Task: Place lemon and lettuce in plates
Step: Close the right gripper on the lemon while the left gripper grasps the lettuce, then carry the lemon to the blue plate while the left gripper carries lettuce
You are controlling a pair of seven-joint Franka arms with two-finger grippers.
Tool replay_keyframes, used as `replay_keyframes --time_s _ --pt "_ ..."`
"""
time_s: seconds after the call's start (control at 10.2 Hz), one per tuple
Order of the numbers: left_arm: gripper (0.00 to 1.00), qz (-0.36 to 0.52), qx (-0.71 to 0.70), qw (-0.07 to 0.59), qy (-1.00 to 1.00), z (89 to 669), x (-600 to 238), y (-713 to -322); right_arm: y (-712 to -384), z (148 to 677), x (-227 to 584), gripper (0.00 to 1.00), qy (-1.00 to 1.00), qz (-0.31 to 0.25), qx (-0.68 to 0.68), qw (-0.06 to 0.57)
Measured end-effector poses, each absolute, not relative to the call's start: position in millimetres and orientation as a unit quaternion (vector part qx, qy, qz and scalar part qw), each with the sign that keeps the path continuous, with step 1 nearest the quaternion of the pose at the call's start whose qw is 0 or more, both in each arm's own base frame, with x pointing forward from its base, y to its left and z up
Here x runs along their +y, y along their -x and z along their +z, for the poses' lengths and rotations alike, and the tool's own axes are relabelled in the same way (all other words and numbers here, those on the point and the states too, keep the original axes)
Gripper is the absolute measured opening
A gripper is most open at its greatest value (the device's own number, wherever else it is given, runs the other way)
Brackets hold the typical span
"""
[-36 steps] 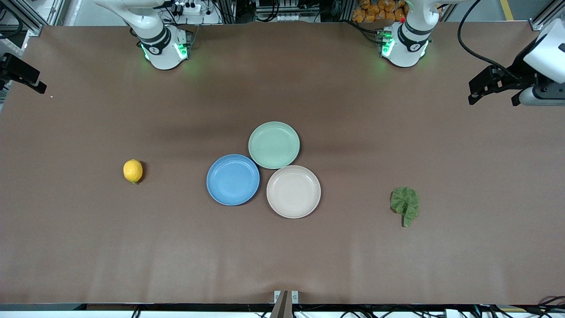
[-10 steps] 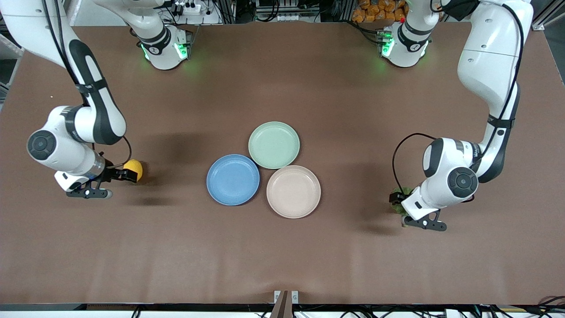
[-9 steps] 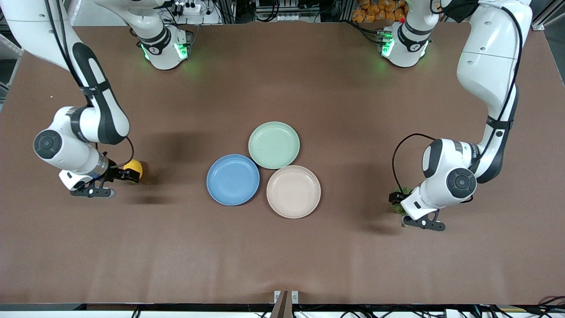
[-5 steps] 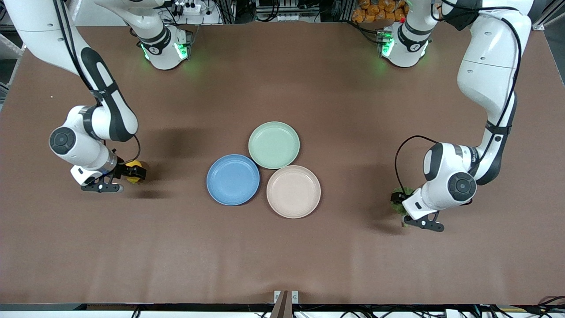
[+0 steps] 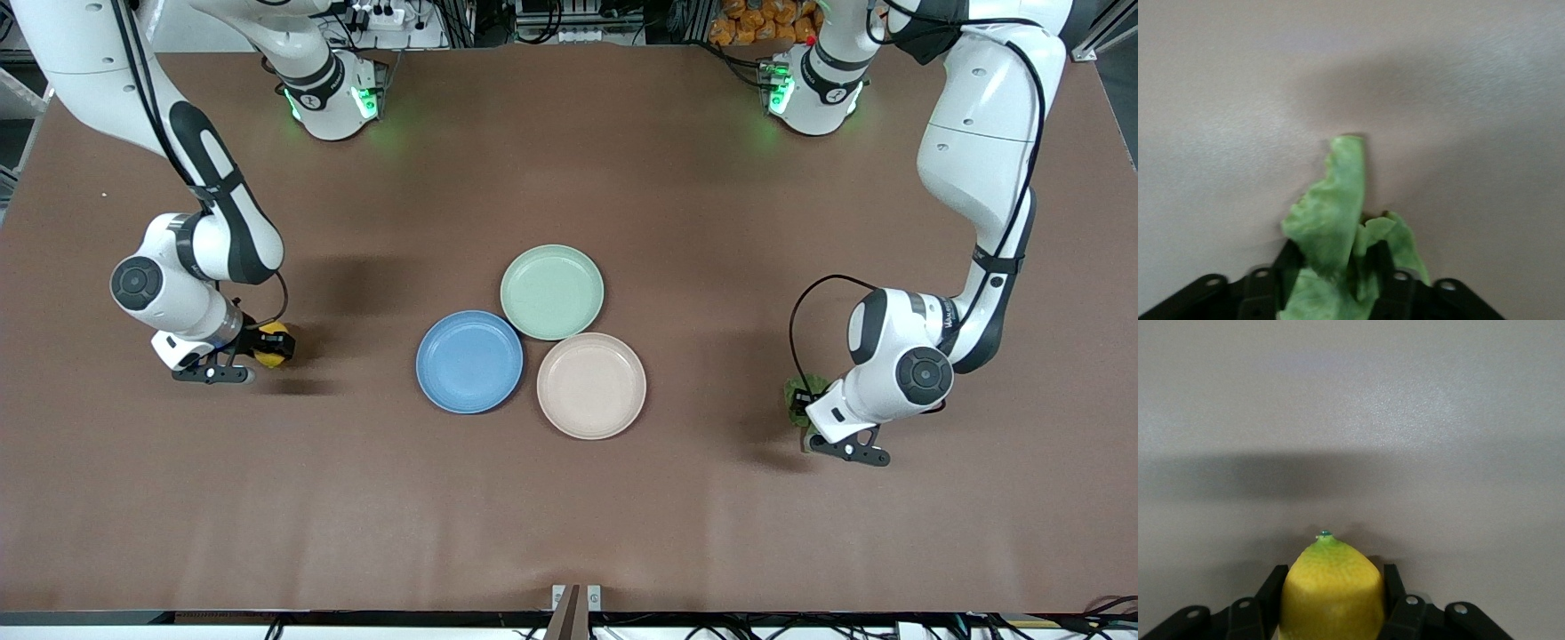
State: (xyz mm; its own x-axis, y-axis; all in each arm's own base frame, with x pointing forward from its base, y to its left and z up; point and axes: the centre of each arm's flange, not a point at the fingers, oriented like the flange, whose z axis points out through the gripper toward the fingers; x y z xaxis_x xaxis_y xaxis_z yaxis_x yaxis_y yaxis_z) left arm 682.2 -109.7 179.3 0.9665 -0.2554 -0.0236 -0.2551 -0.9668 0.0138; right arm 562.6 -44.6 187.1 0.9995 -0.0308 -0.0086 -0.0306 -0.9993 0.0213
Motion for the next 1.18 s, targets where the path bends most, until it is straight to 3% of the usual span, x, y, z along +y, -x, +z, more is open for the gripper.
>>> replay_keyframes --time_s 0.3,0.89,1.18 --pt "0.06 -0.009 -0.128 0.007 -0.992 182 -117 -682 -563 187 -45 0.63 -1.000 -0.004 -0.015 0.011" --pt "0.04 0.031 -0.033 0.012 -0.999 218 -153 -695 -595 228 -33 0.63 -1.000 -0.028 -0.012 0.007" --pt "0.04 0.043 0.013 0.020 -0.999 239 -196 -687 -611 252 10 0.63 -0.999 -0.023 -0.028 0.002"
